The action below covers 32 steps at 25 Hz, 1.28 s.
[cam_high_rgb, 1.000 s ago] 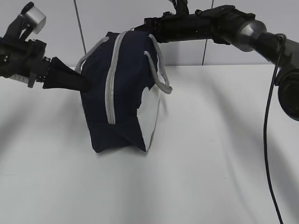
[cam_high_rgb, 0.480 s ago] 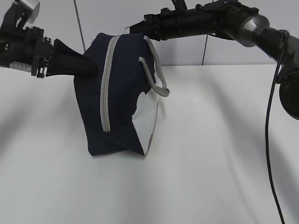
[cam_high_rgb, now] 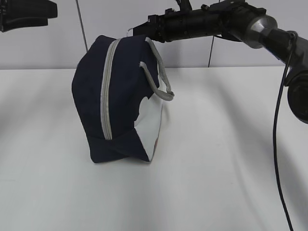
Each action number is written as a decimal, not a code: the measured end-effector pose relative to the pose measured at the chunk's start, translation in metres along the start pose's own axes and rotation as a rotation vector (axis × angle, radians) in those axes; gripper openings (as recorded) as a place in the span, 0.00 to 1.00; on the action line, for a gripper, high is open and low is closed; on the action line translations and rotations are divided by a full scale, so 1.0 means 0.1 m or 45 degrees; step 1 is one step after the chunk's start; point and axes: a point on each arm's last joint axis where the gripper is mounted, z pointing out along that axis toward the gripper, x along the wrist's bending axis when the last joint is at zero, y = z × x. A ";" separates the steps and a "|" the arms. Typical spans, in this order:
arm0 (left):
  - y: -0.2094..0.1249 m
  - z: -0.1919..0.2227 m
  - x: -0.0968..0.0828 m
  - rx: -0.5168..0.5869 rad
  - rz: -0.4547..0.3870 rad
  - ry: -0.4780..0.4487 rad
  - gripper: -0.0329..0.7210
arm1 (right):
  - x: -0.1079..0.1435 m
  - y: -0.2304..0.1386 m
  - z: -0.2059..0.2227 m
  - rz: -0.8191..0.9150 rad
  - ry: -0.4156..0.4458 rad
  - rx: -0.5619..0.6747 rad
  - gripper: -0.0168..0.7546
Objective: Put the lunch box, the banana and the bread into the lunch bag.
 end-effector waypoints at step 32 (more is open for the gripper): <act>0.31 1.45 0.62 0.413 -0.424 0.200 0.47 | 0.00 0.00 0.00 0.003 0.002 0.002 0.00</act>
